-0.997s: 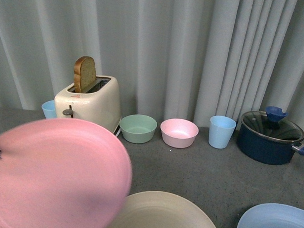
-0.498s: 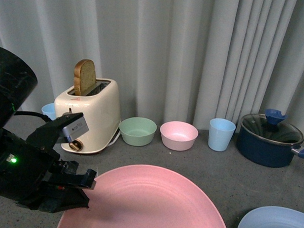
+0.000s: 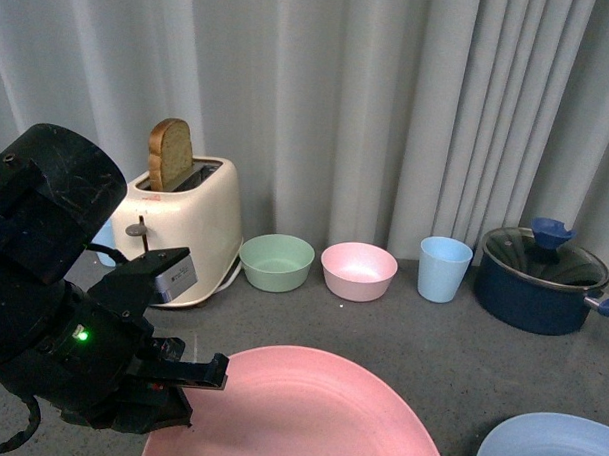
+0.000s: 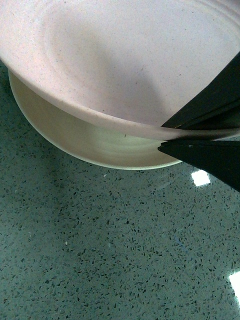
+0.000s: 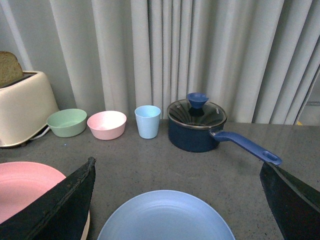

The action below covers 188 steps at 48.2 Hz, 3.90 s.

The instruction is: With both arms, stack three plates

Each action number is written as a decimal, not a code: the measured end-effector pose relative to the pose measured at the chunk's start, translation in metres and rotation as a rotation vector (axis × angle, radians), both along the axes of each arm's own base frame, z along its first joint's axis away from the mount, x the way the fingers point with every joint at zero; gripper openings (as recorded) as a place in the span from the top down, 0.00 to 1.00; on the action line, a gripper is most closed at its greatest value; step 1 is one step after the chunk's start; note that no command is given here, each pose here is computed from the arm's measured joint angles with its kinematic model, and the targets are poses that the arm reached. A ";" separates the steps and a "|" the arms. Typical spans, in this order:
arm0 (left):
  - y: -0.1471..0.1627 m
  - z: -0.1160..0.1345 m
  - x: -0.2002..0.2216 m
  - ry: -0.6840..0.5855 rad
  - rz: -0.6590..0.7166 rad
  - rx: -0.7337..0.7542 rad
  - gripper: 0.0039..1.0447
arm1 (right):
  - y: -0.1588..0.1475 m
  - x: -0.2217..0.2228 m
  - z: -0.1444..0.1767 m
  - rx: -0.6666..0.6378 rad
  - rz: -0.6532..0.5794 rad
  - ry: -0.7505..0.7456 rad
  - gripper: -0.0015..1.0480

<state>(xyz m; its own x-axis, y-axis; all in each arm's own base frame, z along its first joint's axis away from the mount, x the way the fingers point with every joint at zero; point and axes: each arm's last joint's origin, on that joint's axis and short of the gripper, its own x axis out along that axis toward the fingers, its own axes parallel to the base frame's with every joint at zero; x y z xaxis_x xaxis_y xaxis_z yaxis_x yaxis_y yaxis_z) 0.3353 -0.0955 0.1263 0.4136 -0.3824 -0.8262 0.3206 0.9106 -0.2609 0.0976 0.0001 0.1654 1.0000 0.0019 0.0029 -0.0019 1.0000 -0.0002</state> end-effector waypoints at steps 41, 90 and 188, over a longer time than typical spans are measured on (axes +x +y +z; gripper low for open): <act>0.014 0.021 0.009 -0.106 0.082 -0.065 0.31 | 0.000 0.000 0.000 0.000 0.000 0.000 0.07; 0.084 0.035 -0.134 -1.040 0.446 0.063 0.97 | 0.000 0.000 0.000 0.000 0.000 0.000 0.07; 0.095 0.046 -0.239 -1.079 0.445 0.052 0.92 | 0.000 0.000 0.000 0.000 0.000 0.000 0.07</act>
